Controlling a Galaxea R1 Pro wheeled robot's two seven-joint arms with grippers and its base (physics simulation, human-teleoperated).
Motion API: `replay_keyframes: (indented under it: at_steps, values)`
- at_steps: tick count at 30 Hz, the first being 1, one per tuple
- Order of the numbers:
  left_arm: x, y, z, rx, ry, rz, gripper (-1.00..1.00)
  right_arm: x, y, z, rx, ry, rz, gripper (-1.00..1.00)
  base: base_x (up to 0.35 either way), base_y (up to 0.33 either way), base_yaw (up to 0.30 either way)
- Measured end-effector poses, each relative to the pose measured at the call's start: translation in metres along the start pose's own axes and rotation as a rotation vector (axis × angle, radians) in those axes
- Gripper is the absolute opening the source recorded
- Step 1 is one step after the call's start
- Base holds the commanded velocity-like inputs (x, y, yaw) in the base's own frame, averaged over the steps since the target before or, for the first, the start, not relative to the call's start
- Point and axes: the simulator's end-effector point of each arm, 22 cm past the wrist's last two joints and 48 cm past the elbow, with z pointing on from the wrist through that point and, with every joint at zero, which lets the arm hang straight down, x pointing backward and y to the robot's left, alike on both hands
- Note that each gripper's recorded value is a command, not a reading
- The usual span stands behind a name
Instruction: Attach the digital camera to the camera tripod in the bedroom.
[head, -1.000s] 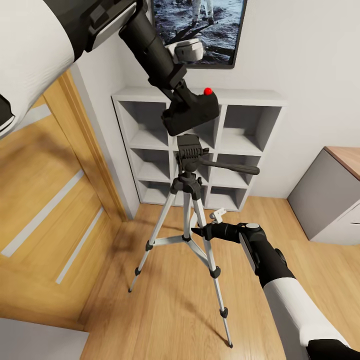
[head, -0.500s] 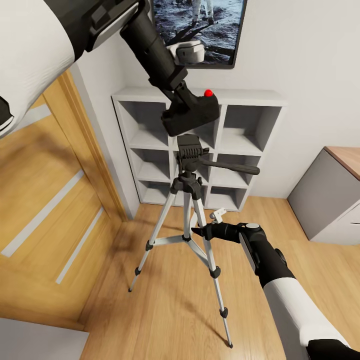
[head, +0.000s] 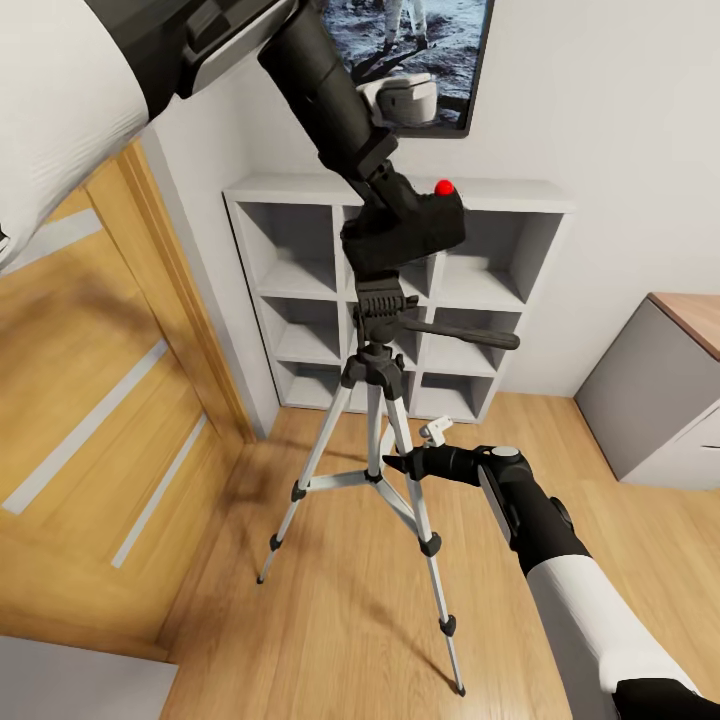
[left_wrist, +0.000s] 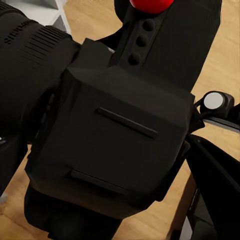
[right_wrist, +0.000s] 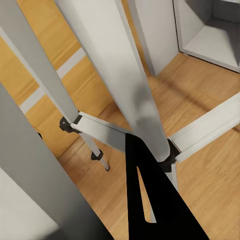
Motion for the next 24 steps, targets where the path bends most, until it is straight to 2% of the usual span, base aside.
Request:
replay_keyframes:
  at_steps: [11,13,18,24]
  values:
    - [0.01,0.016,-0.009,-0.023,0.002,-0.022,-1.0,0.0,0.0,0.0,0.0,0.0,0.0,-1.0,0.0,0.0,0.0]
    - [0.01,0.014,-0.008,-0.022,0.003,-0.015,-1.0,0.0,0.0,0.0,0.0,0.0,0.0,-1.0,0.0,0.0,0.0]
    - [0.007,0.001,-0.005,-0.011,0.013,0.032,-1.0,0.0,0.0,0.0,0.001,0.0,0.0,-1.0,0.0,0.0,0.0]
    - [0.016,0.005,0.001,-0.034,0.052,0.044,-1.0,0.0,0.0,0.0,0.0,-0.001,0.0,-1.0,0.0,0.0,0.0]
